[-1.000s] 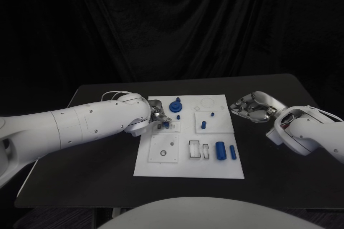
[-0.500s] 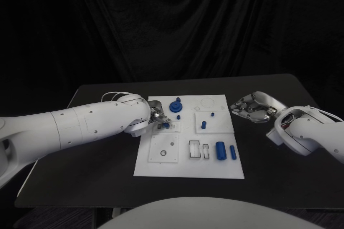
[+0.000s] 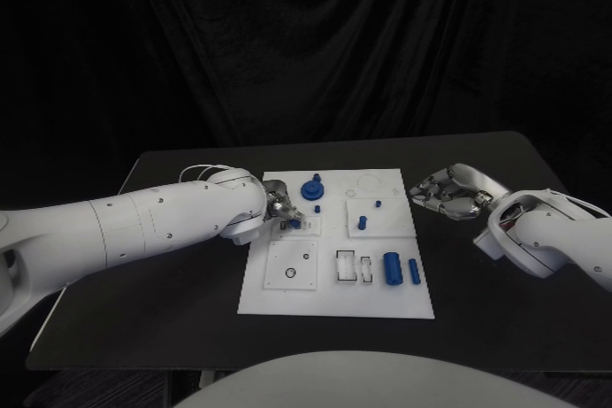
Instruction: Assemble the parts on the task board
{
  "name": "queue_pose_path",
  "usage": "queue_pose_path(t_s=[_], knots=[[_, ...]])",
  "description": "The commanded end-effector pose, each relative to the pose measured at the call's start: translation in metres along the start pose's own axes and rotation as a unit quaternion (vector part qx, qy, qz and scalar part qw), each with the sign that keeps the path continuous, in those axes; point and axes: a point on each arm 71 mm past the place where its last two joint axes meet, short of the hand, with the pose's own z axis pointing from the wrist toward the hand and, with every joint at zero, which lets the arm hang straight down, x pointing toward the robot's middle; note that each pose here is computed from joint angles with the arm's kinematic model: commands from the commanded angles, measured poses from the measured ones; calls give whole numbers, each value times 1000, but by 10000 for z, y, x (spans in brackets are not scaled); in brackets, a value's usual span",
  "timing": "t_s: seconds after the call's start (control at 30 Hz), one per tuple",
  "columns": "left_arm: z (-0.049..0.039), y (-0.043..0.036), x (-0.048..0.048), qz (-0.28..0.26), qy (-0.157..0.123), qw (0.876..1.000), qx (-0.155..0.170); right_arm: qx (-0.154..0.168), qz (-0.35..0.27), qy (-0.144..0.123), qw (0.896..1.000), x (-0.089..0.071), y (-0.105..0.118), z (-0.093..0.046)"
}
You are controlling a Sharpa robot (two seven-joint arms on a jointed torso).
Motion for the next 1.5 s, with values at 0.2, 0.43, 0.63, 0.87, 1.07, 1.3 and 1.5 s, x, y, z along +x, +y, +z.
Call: queue_pose_path(t_s=[0.2,0.43,0.63,0.87,1.07,1.3,1.5], knots=[[0,-10,60,0,7,1000,8,9,0,6,1000,25,-30,-8],[7,-7,64,0,8,1000,8,10,0,7,1000,29,-33,-7],[13,-5,77,2,12,1000,4,11,1,8,1000,31,-37,-9],[22,13,86,2,14,1000,-2,12,1,10,1000,32,-40,-10],[25,41,92,3,18,1000,-9,13,1,11,1000,33,-42,-11],[22,69,93,4,19,1000,-15,13,1,13,1000,36,-44,-12],[14,91,91,3,20,1000,-13,14,1,13,1000,35,-47,-14]])
